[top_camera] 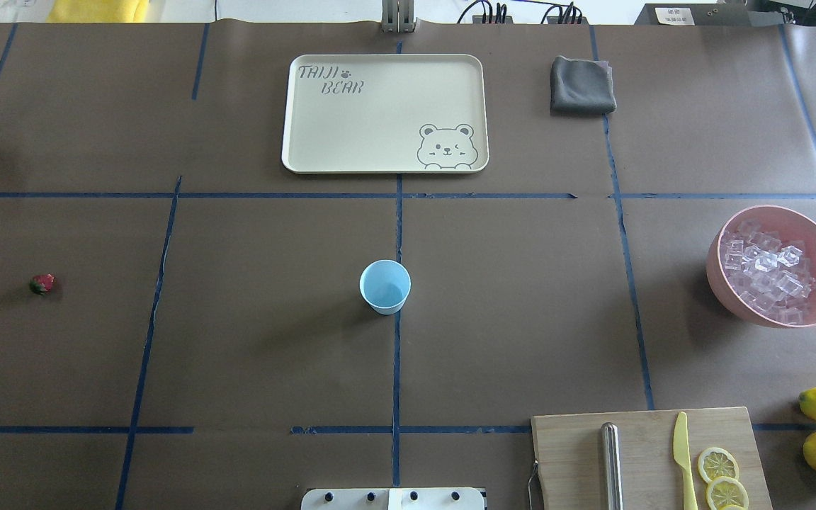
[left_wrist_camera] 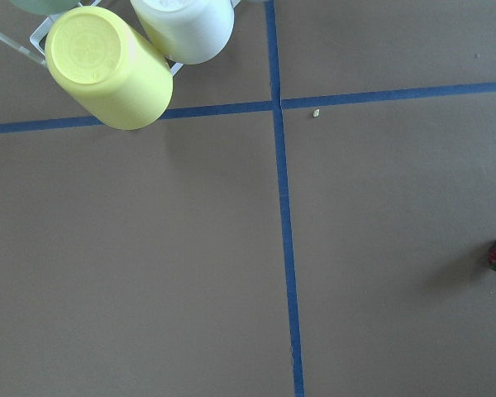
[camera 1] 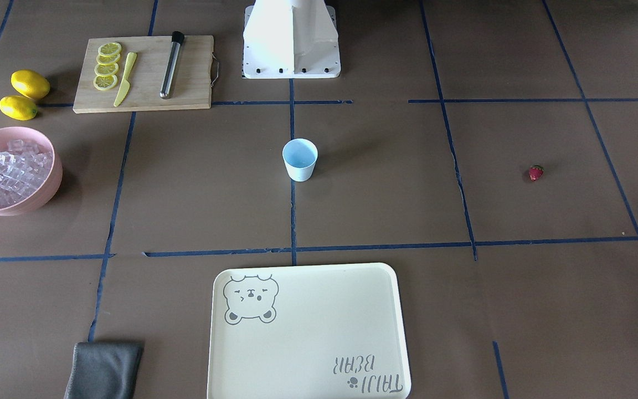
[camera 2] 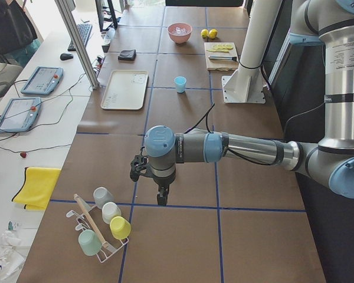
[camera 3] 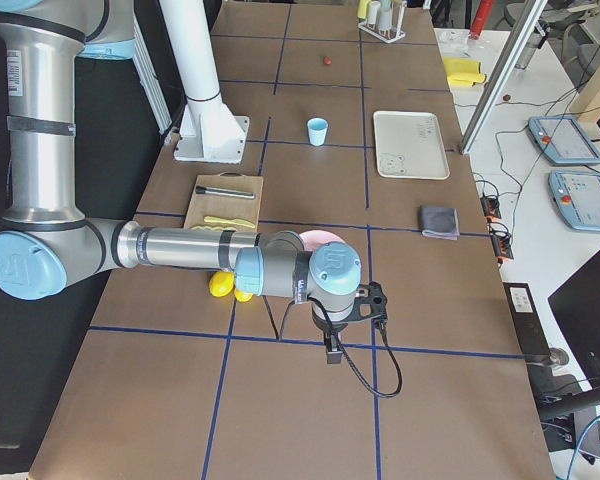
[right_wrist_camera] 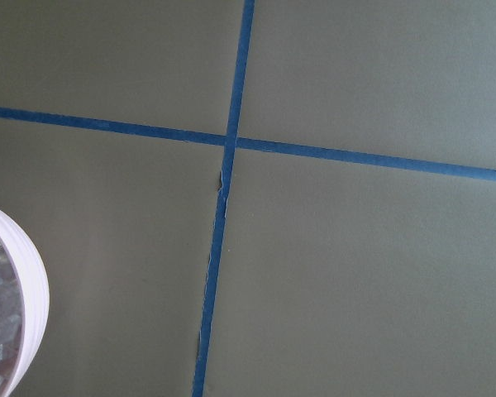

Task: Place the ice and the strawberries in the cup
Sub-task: 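Move the right gripper over the pink bowl of ice cubes, then lower the right gripper into the bowl and grasp an ice cube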

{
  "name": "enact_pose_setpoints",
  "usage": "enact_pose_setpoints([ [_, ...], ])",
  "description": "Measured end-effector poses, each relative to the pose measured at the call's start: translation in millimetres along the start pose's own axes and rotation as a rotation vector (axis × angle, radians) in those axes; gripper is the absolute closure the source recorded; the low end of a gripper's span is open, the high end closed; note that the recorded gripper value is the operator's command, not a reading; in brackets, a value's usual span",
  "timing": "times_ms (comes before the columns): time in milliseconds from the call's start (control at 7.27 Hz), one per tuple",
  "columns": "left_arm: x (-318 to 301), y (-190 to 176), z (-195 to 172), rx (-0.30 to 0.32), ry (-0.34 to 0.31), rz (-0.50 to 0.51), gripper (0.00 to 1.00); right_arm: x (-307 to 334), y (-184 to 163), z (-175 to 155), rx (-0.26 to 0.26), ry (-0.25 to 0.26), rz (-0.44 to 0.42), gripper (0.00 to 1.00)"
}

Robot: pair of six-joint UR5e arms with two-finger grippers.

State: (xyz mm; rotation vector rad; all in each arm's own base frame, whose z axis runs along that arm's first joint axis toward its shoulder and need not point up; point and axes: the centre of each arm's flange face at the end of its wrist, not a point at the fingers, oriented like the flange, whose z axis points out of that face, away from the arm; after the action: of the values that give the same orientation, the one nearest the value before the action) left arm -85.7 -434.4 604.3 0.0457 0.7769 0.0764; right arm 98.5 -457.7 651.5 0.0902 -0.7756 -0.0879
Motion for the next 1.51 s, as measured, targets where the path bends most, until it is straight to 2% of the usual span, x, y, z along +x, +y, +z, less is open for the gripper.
enact_pose_setpoints([
  [275,0,0,0,0.002,0.0,0.003,0.0,-23,-14,2,0.016,-0.025,0.004,0.0],
  [688,1,-1,-1,0.005,0.001,0.005,0.0,-89,-38,1,0.101,-0.073,-0.158,0.0],
  [826,1,-1,0,0.005,0.002,0.005,0.0,-115,-43,-1,0.112,-0.088,-0.221,0.0],
  [1101,1,-1,2,0.0,0.004,0.007,0.0,-179,-46,7,0.101,-0.112,-0.362,0.0],
  [1238,2,-2,4,-0.004,0.006,0.008,0.0,-203,-44,22,0.076,-0.117,-0.416,0.0],
  [1513,2,-2,7,-0.01,0.007,0.009,0.0,-242,-39,60,0.026,-0.074,-0.517,0.0],
])
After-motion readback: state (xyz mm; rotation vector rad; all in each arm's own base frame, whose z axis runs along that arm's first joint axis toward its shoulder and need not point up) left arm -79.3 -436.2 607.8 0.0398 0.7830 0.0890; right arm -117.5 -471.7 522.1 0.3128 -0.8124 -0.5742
